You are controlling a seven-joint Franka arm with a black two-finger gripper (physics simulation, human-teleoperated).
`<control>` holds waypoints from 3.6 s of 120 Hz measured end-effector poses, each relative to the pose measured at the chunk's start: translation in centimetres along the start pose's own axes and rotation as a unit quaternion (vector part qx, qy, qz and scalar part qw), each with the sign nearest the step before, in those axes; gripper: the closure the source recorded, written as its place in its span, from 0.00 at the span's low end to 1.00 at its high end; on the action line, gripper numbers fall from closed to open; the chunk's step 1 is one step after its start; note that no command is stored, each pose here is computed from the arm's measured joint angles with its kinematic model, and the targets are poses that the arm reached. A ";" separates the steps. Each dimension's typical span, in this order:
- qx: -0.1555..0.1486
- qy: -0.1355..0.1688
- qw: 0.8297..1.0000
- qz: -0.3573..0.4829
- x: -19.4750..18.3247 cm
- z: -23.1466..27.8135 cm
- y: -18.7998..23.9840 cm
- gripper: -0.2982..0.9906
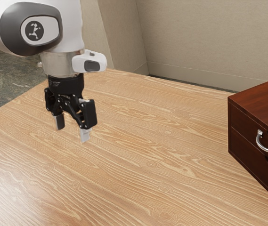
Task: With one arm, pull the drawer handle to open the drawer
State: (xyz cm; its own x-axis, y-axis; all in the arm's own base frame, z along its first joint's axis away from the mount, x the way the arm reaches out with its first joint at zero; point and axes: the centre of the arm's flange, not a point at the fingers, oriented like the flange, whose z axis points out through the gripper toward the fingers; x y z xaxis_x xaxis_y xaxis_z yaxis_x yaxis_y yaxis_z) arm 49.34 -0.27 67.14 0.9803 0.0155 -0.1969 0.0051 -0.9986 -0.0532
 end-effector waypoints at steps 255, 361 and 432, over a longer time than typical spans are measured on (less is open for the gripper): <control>-0.139 0.163 0.850 -0.481 18.9 3.6 27.2 0.26; -0.150 0.177 0.853 -0.468 18.5 3.9 31.2 0.38; -0.143 0.168 0.863 -0.455 18.7 5.5 32.7 0.51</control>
State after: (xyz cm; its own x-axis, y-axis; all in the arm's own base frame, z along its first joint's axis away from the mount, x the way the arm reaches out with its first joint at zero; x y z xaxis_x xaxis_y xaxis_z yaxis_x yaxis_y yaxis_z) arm 66.73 -32.37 56.30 0.5458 0.8324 0.0957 0.8046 -0.5526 0.2174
